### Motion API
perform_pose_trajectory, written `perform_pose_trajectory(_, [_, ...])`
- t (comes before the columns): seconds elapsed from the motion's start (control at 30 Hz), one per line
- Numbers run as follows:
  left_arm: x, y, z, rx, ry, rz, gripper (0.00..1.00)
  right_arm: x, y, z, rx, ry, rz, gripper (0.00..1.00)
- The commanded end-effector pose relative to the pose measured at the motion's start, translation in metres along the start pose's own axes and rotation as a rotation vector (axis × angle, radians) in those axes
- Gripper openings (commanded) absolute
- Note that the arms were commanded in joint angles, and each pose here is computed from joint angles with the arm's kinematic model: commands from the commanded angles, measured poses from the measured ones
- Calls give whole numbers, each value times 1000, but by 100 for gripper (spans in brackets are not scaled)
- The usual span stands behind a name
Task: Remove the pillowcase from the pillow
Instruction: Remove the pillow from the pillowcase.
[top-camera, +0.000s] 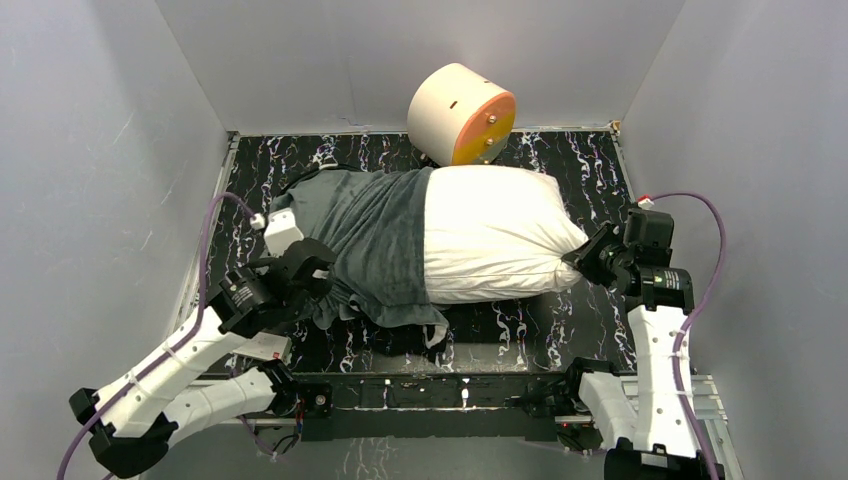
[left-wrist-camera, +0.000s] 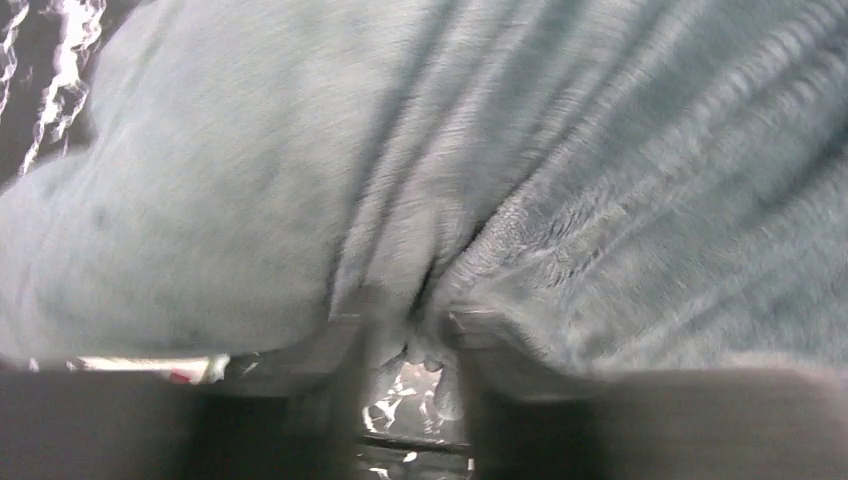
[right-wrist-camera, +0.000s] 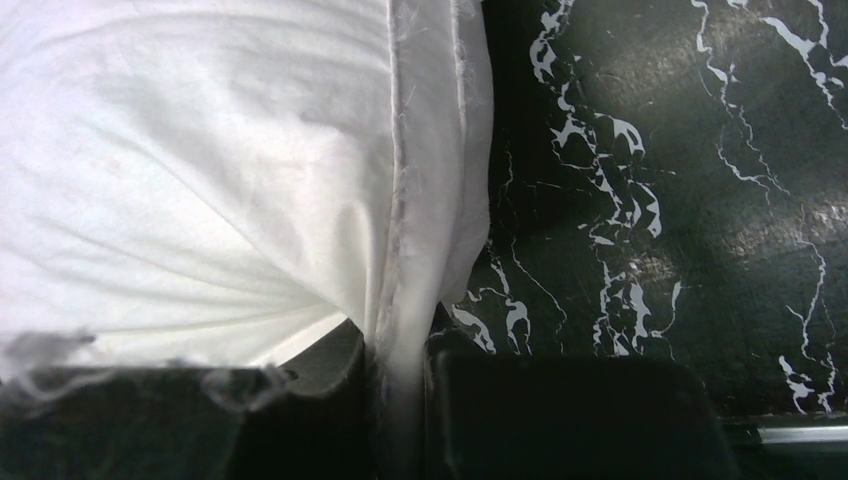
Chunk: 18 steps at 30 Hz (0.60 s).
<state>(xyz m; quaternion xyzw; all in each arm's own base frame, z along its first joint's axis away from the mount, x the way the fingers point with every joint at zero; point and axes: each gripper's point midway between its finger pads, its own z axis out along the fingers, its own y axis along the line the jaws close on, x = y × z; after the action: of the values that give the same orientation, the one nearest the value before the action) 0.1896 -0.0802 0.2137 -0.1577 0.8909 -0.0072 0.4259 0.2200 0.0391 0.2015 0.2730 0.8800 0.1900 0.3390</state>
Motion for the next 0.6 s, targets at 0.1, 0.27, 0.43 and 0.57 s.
perform_pose_trajectory(0.1, [-25, -94, -46, 616, -55, 51, 73, -28, 14, -1, -90, -134, -44, 5])
perform_pose_trajectory(0.27, [-2, -133, -48, 717, 100, 159, 78, -29, 13, 1, -90, -142, -37, 4])
perform_pose_trajectory(0.43, [43, -147, -34, 679, 176, 245, 77, -28, 13, 5, -89, -130, -24, 5])
perform_pose_trajectory(0.57, [78, -144, -17, 561, 196, 270, 77, -27, 11, 9, -81, -121, -19, 5])
